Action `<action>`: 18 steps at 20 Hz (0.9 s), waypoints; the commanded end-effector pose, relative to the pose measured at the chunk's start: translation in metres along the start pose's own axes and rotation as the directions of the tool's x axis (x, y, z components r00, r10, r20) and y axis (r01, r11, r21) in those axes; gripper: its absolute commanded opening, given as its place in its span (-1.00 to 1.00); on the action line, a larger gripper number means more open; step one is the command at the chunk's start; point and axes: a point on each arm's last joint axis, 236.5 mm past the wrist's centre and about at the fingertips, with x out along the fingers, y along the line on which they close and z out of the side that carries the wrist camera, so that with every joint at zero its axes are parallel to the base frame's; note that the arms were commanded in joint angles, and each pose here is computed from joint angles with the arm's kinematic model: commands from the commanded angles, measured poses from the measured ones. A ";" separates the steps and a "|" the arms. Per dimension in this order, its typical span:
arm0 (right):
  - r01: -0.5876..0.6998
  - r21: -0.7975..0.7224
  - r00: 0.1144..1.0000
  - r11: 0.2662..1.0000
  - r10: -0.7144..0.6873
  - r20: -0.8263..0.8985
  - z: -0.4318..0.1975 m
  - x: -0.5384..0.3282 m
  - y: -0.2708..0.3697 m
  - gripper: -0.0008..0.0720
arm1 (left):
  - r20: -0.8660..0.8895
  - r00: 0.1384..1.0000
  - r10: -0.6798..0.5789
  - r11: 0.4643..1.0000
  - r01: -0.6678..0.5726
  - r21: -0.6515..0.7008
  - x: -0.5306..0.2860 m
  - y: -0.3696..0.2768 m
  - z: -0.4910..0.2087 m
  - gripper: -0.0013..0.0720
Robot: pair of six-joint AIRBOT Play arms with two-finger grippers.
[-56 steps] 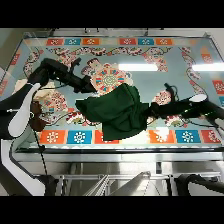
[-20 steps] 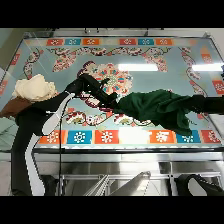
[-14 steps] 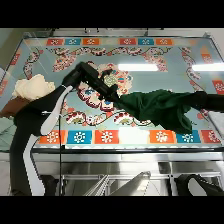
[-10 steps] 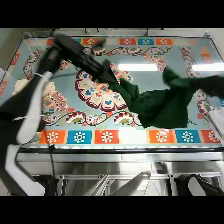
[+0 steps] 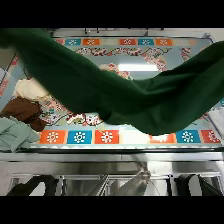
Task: Fold the shirts.
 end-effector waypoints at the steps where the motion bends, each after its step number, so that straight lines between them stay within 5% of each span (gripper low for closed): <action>1: 0.049 -0.041 0.997 0.998 -0.046 0.068 0.020 -0.005 -0.001 -0.92 | 0.170 0.917 0.360 0.925 -0.374 0.062 -0.061 0.031 0.013 -0.90; 3: 0.039 0.040 0.999 0.998 -0.038 -0.017 0.000 0.003 -0.015 -0.92 | 0.151 0.924 0.351 0.936 -0.352 -0.020 -0.053 0.057 0.008 -0.90; 7: -0.043 0.351 0.953 0.935 0.144 -0.265 -0.104 0.034 -0.043 -0.92 | -0.002 0.997 0.083 0.985 -0.082 -0.153 0.029 0.119 -0.037 -0.90; 10: 0.118 0.516 0.921 0.848 0.101 -0.376 -0.221 0.080 -0.098 -0.92 | -0.189 0.974 -0.121 0.966 0.072 -0.248 0.140 0.159 -0.103 -0.90; 13: 0.383 0.505 0.856 0.773 -0.093 -0.508 -0.330 0.111 -0.184 -0.89 | -0.305 0.939 -0.157 0.927 0.034 -0.373 0.266 0.220 -0.180 -0.89; 14: 0.451 0.510 0.824 0.733 -0.123 -0.553 -0.361 0.114 -0.209 -0.33 | -0.335 0.925 -0.182 0.891 0.011 -0.454 0.296 0.235 -0.205 -0.77; 15: 0.486 0.520 0.800 0.702 -0.118 -0.588 -0.384 0.116 -0.225 0.31 | -0.359 0.909 -0.209 0.857 -0.007 -0.516 0.316 0.248 -0.226 -0.25; 18: 0.475 0.609 0.793 0.635 -0.010 -0.609 -0.398 0.112 -0.250 0.35 | -0.407 0.864 -0.296 0.767 -0.039 -0.641 0.337 0.276 -0.262 -0.17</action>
